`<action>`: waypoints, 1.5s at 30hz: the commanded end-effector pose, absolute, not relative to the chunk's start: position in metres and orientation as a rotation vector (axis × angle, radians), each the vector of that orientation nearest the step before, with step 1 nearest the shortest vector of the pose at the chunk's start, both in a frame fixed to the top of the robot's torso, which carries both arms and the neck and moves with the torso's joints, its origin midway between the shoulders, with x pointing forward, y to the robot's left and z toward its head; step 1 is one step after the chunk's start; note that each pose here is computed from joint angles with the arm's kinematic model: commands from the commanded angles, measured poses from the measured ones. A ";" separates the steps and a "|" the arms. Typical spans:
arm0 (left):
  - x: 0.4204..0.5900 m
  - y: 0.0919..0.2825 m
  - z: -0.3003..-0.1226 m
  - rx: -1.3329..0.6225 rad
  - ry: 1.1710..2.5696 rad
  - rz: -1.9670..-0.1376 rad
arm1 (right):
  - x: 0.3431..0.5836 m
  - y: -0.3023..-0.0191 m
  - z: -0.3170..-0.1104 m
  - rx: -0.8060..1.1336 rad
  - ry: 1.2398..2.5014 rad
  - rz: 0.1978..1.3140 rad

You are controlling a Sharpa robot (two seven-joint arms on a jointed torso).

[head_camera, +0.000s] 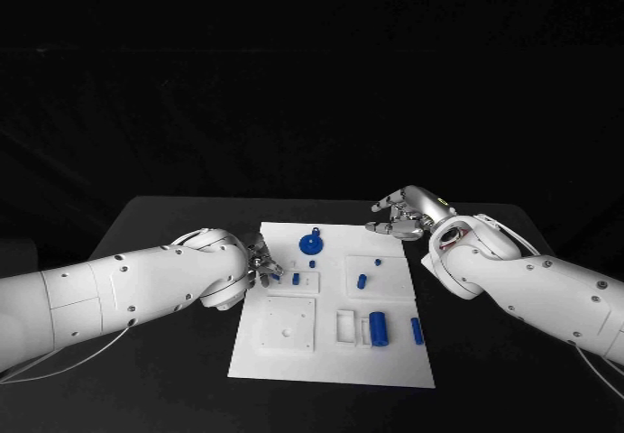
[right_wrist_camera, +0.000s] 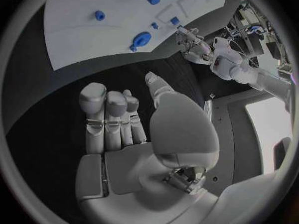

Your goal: Assemble the parts on the task board

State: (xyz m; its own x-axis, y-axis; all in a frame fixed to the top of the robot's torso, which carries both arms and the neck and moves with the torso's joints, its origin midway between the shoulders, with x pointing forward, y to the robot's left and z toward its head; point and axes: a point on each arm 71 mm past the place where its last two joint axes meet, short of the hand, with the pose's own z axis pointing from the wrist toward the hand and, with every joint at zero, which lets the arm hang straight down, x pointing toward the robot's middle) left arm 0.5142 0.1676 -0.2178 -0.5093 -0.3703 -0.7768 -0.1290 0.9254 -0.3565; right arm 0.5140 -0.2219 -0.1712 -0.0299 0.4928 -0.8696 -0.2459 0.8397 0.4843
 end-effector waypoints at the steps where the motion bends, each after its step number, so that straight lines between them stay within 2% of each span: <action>1: 0.514 0.165 -0.217 -0.323 2.083 -0.312 | 0.514 -0.221 -0.172 0.197 1.499 0.599; 17: 0.512 0.162 -0.225 -0.290 2.081 -0.307 | 0.514 -0.222 -0.172 0.197 1.498 0.598; 45: 0.511 0.158 -0.227 -0.257 2.102 -0.305 | 0.514 -0.223 -0.172 0.196 1.498 0.597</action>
